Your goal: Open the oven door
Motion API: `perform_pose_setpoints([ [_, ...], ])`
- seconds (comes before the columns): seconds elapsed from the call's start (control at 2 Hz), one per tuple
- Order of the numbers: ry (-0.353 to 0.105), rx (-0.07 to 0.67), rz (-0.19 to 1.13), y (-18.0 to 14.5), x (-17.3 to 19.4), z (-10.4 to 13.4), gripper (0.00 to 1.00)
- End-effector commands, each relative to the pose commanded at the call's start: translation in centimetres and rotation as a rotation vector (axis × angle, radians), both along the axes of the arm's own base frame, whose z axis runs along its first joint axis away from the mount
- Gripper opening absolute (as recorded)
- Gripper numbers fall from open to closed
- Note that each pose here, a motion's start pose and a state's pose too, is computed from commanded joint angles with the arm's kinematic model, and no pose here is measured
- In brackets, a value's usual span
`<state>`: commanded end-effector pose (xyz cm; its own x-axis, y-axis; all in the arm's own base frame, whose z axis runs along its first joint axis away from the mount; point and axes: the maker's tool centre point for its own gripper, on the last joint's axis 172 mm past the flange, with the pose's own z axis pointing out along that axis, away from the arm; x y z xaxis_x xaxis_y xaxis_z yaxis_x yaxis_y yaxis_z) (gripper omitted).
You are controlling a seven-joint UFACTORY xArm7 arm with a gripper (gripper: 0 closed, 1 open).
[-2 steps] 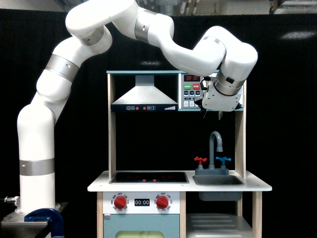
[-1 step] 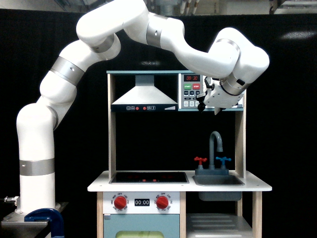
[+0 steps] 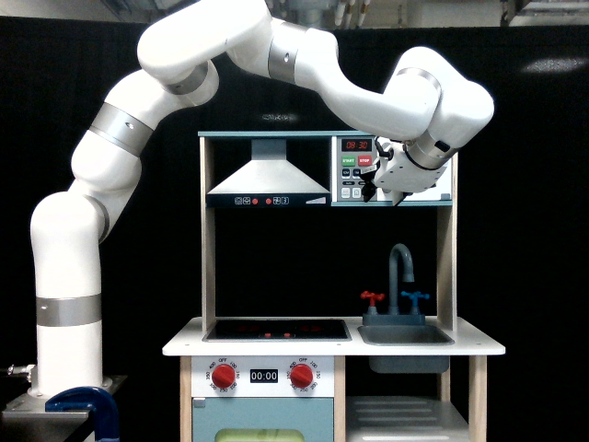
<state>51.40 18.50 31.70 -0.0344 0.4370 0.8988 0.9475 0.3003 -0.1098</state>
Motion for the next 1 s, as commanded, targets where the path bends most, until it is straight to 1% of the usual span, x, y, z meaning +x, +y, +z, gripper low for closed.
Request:
perform_pose_setpoints([
  [0.5,0.0,0.0,0.0,1.3,1.0,2.4,1.0],
  [1.0,0.0,0.0,0.0,3.8,0.9,3.9,1.0],
])
